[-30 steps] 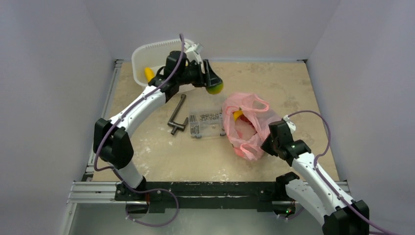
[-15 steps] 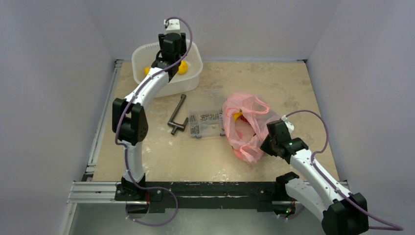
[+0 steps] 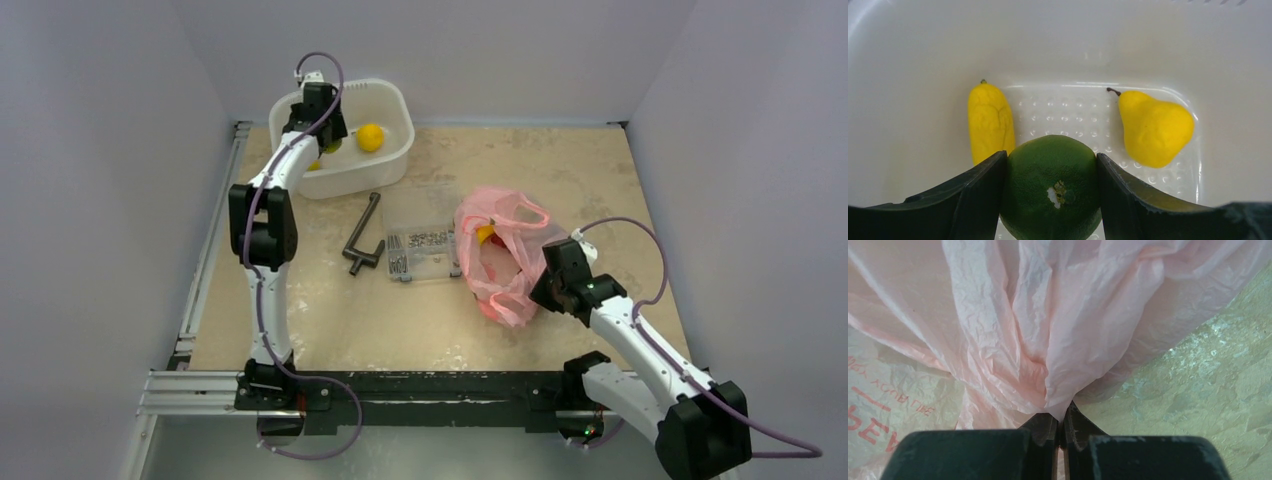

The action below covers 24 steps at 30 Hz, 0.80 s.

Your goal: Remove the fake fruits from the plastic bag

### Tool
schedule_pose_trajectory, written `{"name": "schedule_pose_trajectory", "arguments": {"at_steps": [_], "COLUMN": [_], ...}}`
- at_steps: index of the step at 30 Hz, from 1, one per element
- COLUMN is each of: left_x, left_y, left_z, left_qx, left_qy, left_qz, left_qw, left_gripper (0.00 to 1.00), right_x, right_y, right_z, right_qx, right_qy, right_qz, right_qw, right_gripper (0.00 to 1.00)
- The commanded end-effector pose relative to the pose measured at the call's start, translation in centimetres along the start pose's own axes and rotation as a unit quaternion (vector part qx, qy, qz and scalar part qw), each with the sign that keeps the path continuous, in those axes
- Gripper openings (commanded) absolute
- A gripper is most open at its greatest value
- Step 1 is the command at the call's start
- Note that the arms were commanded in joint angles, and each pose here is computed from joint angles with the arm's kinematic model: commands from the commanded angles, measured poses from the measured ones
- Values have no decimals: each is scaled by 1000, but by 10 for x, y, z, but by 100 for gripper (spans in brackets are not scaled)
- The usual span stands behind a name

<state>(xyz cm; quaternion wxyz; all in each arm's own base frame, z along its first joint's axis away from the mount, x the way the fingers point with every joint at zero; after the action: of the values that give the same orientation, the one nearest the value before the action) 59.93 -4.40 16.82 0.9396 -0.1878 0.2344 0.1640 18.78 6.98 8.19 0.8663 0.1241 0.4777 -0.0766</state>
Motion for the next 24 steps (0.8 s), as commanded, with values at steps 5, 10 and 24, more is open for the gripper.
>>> {"name": "schedule_pose_trajectory", "arguments": {"at_steps": [5,10,24], "left_x": [15,21,-6], "left_y": [10,18,7], "left_z": [-21,-29,15], "left_qx": [-42,-100,-103], "left_qy": [52,88,78], "left_qz": [5,-1,-47], "left_qw": [998,991,991], "left_gripper": [16,35,78], "right_x": [-11,-9,-20], "right_y": [9,8,3], "right_z": [22,20,21], "right_qx": [-13,-5,18], "right_qy": [-41,-42,-56], "right_qz": [18,15,13], "right_qw": [999,999,998], "right_gripper": [0,0,0]}}
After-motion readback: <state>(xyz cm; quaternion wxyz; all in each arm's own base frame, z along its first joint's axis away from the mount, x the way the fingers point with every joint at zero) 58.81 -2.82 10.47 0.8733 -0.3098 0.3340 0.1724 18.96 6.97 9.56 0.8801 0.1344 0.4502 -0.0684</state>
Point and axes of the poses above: each gripper's point midway between its finger pads, its own x axis out along the fingers, its own y axis along the line the jaws close on, z = x × y, the point moved 3 cm from there along -x, back along the fingers, and after that the axes turned 15 degrees about -x, right-handed, at the moved point
